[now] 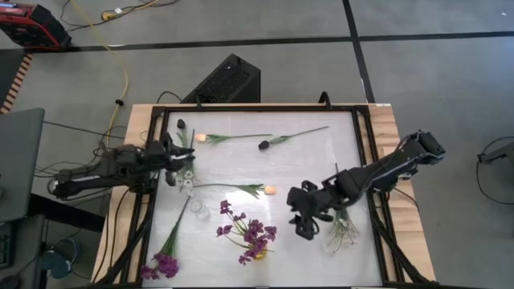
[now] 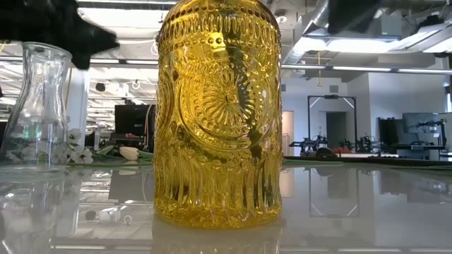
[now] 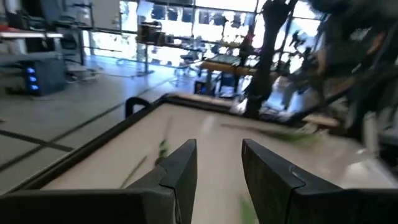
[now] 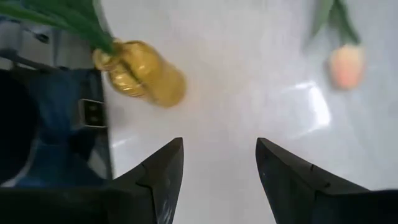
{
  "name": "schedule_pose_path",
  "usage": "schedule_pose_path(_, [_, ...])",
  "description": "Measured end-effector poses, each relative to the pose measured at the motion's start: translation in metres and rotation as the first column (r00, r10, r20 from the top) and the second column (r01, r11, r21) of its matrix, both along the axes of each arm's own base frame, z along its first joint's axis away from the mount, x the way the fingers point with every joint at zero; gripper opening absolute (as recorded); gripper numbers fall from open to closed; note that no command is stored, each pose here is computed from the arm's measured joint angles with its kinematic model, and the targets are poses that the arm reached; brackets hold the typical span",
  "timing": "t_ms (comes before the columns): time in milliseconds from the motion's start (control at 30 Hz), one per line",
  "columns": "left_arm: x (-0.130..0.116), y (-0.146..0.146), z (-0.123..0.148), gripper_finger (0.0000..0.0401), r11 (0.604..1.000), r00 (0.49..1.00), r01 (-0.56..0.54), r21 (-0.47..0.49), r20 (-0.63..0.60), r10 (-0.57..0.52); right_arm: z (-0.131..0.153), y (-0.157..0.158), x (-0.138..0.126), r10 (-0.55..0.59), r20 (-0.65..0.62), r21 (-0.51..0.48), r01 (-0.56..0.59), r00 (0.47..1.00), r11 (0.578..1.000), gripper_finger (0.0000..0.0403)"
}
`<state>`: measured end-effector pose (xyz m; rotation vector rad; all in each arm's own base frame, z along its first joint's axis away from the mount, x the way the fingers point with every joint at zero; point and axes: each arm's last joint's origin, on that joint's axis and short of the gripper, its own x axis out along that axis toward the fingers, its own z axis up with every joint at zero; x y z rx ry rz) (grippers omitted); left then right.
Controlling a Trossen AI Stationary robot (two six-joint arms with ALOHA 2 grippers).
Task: Sort flowers into vase by color
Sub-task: Put the purple flowers into the yellow vase
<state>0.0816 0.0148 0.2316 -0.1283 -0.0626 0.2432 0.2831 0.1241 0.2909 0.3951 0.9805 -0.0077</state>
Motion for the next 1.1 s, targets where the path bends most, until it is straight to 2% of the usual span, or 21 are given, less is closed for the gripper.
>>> schedule_pose_path(100, [-0.008,-0.003,0.024,0.0116,0.995,0.998,0.049,-0.085,-0.043,-0.052,0.000,-0.010,0.004,0.025,0.013,-0.043,-0.025,1.000,0.999,0.0226])
schedule_pose_path(200, [-0.010,-0.005,0.043,0.0116,0.970,0.983,0.084,-0.227,-0.140,-0.118,0.000,-0.017,0.007,0.062,0.017,-0.087,-0.061,0.998,0.994,0.0226])
schedule_pose_path(267, [-0.009,-0.006,0.050,0.0116,0.942,0.959,0.072,-0.329,-0.237,-0.156,0.000,-0.020,0.008,0.085,0.021,-0.110,-0.082,0.996,0.991,0.0226])
schedule_pose_path(333, [-0.006,-0.006,0.054,0.0116,0.904,0.918,-0.001,-0.427,-0.360,-0.168,0.000,-0.022,0.008,0.109,0.023,-0.131,-0.105,0.994,0.986,0.0226])
schedule_pose_path(400, [-0.003,-0.006,0.060,0.0116,0.876,0.863,-0.091,-0.474,-0.477,-0.168,-0.001,-0.022,0.008,0.132,0.020,-0.149,-0.128,0.991,0.981,0.0226])
schedule_pose_path(533, [-0.002,-0.008,0.067,0.0116,0.834,0.713,-0.268,-0.483,-0.682,-0.165,-0.001,-0.022,0.007,0.149,0.013,-0.161,-0.145,0.989,0.976,0.0226])
schedule_pose_path(733, [0.002,-0.021,0.052,0.0116,0.711,0.520,-0.402,-0.577,-0.783,-0.341,-0.001,-0.016,0.005,0.188,0.008,-0.175,-0.184,0.982,0.967,0.0226])
schedule_pose_path(800, [0.001,-0.027,0.044,0.0116,0.668,0.470,-0.451,-0.591,-0.794,-0.385,-0.002,-0.016,0.004,0.213,0.004,-0.192,-0.208,0.977,0.959,0.0226])
schedule_pose_path(900, [0.001,-0.036,0.035,0.0116,0.628,0.436,-0.490,-0.605,-0.794,-0.424,-0.002,-0.017,0.005,0.237,0.000,-0.215,-0.231,0.972,0.949,0.0226])
schedule_pose_path(1033, [0.010,-0.052,0.022,0.0116,0.599,0.459,-0.457,-0.658,-0.751,-0.474,-0.002,-0.021,0.006,0.236,-0.005,-0.223,-0.231,0.972,0.947,0.0226])
schedule_pose_path(1100, [0.015,-0.062,0.015,0.0116,0.598,0.475,-0.438,-0.671,-0.738,-0.480,-0.002,-0.021,0.006,0.236,-0.005,-0.224,-0.231,0.972,0.947,0.0226])
